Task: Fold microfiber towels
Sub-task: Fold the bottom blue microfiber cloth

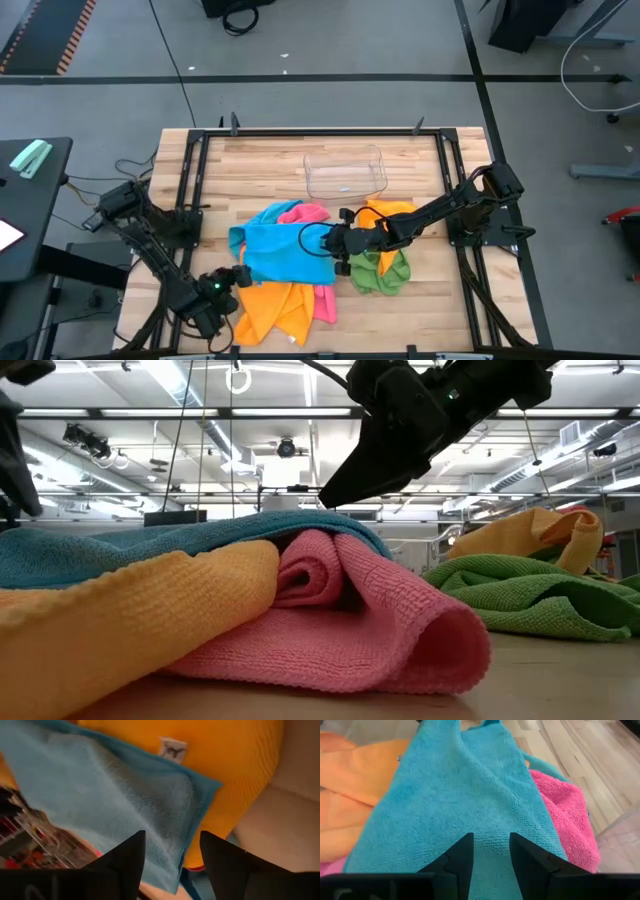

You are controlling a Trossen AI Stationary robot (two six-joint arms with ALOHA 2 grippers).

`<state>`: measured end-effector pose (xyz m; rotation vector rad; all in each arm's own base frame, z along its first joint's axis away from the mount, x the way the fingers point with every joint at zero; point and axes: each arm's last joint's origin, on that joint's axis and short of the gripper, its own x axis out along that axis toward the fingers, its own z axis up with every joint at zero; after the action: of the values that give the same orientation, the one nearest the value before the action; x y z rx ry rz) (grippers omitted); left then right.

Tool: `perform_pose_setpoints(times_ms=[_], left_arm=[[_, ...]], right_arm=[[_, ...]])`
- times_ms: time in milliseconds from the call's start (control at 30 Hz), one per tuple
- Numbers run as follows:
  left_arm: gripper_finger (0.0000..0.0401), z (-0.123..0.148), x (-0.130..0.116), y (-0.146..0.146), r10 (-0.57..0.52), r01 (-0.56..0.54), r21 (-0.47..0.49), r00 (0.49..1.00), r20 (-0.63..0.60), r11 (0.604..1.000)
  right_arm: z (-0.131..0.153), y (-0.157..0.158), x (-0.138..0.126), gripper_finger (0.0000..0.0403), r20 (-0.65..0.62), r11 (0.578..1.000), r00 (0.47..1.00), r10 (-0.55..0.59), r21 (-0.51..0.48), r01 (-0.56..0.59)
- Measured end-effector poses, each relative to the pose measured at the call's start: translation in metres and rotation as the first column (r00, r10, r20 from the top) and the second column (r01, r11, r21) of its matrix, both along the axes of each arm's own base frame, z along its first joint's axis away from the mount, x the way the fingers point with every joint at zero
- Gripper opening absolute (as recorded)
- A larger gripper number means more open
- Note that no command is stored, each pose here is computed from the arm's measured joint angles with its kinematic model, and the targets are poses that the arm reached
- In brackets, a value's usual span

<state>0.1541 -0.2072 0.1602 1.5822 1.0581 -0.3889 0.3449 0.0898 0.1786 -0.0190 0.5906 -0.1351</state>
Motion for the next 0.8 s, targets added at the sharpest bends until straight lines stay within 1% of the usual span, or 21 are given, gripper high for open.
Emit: perform_pose_setpoints(times_ms=[100,200,367,433,500,600,633,800], left_arm=[[0.0179,-0.007,0.002,-0.001,-0.019,0.018,0.051,1.000,0.009,0.999],[0.0167,-0.011,0.003,-0.003,-0.028,0.027,0.063,1.000,0.008,0.998],[0.0138,-0.015,0.008,-0.010,-0.063,0.062,0.026,0.998,0.021,0.998],[0.0118,-0.015,0.008,-0.010,-0.041,0.041,0.000,0.999,0.016,0.999],[0.0087,-0.015,0.009,-0.009,0.001,0.000,-0.032,1.000,0.029,0.999],[0.0025,-0.010,0.007,-0.009,0.034,-0.035,-0.118,0.999,-0.006,0.992],[0.0014,-0.007,0.006,-0.008,0.046,-0.048,-0.153,0.999,-0.016,0.987],[0.0019,0.016,0.003,-0.003,0.114,-0.102,-0.291,0.993,0.026,0.951]], right_arm=[[0.001,0.000,0.000,0.0134,0.007,1.000,1.000,-0.001,0.003,0.001],[0.000,0.000,0.000,0.0134,0.007,1.000,1.000,-0.004,0.008,0.004],[0.000,0.000,0.000,0.0134,0.007,1.000,1.000,-0.005,0.010,0.005],[0.001,0.000,0.000,0.0134,0.008,1.000,1.000,-0.005,0.010,0.005],[0.001,0.000,0.000,0.0134,0.009,1.000,1.000,-0.006,0.011,0.006],[0.001,0.000,0.000,0.0134,0.012,1.000,1.000,-0.011,0.020,0.011],[0.001,0.000,0.000,0.0134,0.012,1.000,1.000,-0.012,0.020,0.011],[0.001,0.000,0.000,0.0134,0.013,1.000,1.000,-0.013,0.022,0.013]])
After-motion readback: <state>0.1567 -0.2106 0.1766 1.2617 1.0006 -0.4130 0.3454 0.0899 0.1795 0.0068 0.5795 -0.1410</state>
